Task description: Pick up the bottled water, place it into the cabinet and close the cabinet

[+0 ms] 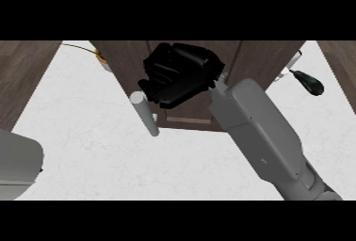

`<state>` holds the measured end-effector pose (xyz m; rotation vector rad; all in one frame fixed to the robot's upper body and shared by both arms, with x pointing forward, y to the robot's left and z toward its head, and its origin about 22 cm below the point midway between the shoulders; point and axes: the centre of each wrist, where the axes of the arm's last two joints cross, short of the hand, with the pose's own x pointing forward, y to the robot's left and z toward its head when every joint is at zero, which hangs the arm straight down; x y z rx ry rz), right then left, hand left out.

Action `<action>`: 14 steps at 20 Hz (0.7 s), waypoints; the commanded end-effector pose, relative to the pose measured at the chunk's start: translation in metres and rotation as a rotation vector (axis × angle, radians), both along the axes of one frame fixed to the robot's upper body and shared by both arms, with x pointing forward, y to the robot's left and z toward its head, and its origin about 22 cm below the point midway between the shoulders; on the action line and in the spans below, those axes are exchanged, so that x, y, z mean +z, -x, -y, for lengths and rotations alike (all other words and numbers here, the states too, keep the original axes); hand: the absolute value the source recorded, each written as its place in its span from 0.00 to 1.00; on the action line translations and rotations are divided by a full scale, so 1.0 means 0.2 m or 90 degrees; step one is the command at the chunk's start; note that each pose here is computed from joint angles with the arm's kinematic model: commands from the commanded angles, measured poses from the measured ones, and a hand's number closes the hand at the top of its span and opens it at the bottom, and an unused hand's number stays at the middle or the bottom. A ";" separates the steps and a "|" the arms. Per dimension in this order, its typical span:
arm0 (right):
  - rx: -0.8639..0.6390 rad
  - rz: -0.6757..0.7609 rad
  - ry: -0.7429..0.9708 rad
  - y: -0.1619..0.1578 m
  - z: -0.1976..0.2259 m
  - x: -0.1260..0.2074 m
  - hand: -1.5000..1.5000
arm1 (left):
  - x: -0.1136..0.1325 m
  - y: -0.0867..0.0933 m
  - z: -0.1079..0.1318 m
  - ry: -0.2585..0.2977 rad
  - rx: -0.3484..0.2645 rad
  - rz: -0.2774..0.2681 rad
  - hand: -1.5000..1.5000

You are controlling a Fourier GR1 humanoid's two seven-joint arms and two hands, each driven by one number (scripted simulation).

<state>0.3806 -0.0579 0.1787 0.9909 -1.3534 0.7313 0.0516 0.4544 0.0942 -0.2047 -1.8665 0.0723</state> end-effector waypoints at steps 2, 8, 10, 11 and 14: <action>-0.096 0.063 -0.057 -0.12 0.04 0.21 0.00 | -0.06 -0.01 0.04 0.003 -0.015 -0.001 0.00; -0.159 0.117 -0.059 -0.11 0.02 0.37 0.00 | -0.06 -0.04 0.03 0.000 -0.010 0.004 0.00; -0.175 0.112 -0.058 -0.11 0.00 0.37 0.00 | -0.02 -0.04 -0.02 -0.007 -0.013 0.009 0.00; -0.171 0.111 -0.063 -0.13 0.03 0.36 0.00 | -0.04 -0.07 -0.01 0.002 -0.020 0.004 0.00; -0.181 0.120 -0.059 -0.12 -0.03 0.32 0.00 | -0.04 -0.09 0.06 0.008 -0.039 0.006 0.00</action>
